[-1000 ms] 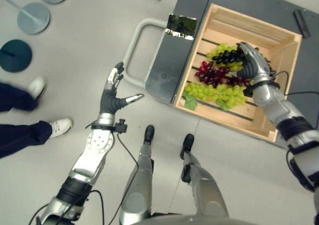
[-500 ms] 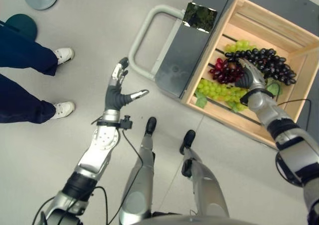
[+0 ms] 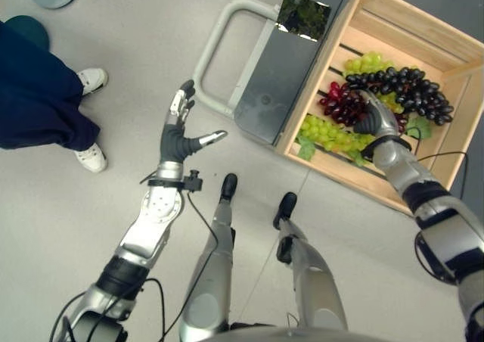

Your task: Pick up the fruits from the basket on one side to the basket on the other side

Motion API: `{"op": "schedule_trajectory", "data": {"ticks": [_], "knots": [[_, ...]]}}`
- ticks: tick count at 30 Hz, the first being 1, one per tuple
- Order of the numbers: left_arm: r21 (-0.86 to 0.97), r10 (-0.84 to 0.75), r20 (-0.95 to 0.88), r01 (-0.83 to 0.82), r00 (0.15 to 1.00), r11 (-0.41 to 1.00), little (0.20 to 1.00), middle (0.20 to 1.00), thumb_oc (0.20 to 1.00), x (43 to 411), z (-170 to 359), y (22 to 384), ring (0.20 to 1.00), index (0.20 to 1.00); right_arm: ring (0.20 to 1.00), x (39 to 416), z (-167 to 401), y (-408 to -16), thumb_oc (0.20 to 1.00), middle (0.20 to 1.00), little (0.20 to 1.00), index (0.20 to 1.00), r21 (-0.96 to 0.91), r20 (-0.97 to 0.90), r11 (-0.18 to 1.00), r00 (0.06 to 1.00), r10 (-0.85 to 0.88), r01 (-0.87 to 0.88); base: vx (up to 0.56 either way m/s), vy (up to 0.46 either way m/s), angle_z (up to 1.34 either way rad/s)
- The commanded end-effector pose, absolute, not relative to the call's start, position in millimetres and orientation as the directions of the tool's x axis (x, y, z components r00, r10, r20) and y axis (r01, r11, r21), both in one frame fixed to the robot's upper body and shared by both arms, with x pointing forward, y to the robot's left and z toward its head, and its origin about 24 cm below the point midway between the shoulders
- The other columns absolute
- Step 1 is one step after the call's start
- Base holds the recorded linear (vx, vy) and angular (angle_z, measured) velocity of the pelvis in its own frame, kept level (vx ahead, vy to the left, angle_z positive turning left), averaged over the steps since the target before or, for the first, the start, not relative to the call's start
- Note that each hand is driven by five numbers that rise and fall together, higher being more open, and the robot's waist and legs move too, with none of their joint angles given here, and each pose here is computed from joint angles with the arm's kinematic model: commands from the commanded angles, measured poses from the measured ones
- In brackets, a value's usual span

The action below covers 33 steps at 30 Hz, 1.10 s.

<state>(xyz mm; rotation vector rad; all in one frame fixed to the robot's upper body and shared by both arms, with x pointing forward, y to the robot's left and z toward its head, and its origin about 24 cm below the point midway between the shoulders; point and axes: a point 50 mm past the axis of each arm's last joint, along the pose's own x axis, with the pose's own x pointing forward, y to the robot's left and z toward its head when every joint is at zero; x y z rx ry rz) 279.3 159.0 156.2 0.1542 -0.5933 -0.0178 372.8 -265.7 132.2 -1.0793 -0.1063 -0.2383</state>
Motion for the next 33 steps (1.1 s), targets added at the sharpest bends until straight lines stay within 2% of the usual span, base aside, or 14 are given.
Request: {"op": "schedule_trajectory", "data": {"ticks": [1,5,20,33], "knots": [[0.104,-0.033,0.654,-0.046,0.756,0.994,1.0,1.0,1.0,268.2,175.7,159.9,1.0,1.0,1.0,346.0,67.8,-269.2,1.0,1.0,1.0,1.0,-0.897,-0.062,0.443,0.992,-0.108,-0.008,0.0,0.0,0.0],[0.11,-0.029,0.651,-0.057,0.759,0.992,1.0,1.0,1.0,267.5,174.5,162.2,1.0,1.0,1.0,339.7,62.3,-270.2,1.0,1.0,1.0,1.0,-0.9,-0.087,0.435,0.992,-0.088,-0.041,0.0,0.0,0.0],[0.131,-0.032,0.649,-0.069,0.761,0.989,1.0,1.0,1.0,267.8,175.7,165.7,1.0,1.0,1.0,330.1,58.7,-273.1,1.0,1.0,1.0,1.0,-0.886,-0.053,0.464,0.993,-0.109,0.004,0.0,0.0,0.0],[0.15,-0.066,0.642,-0.041,0.764,0.988,1.0,1.0,1.0,269.0,174.8,162.0,1.0,1.0,1.0,334.5,53.2,-260.1,1.0,1.0,1.0,1.0,-0.905,-0.174,0.394,0.985,0.002,-0.161,0.0,0.0,0.0]]}}
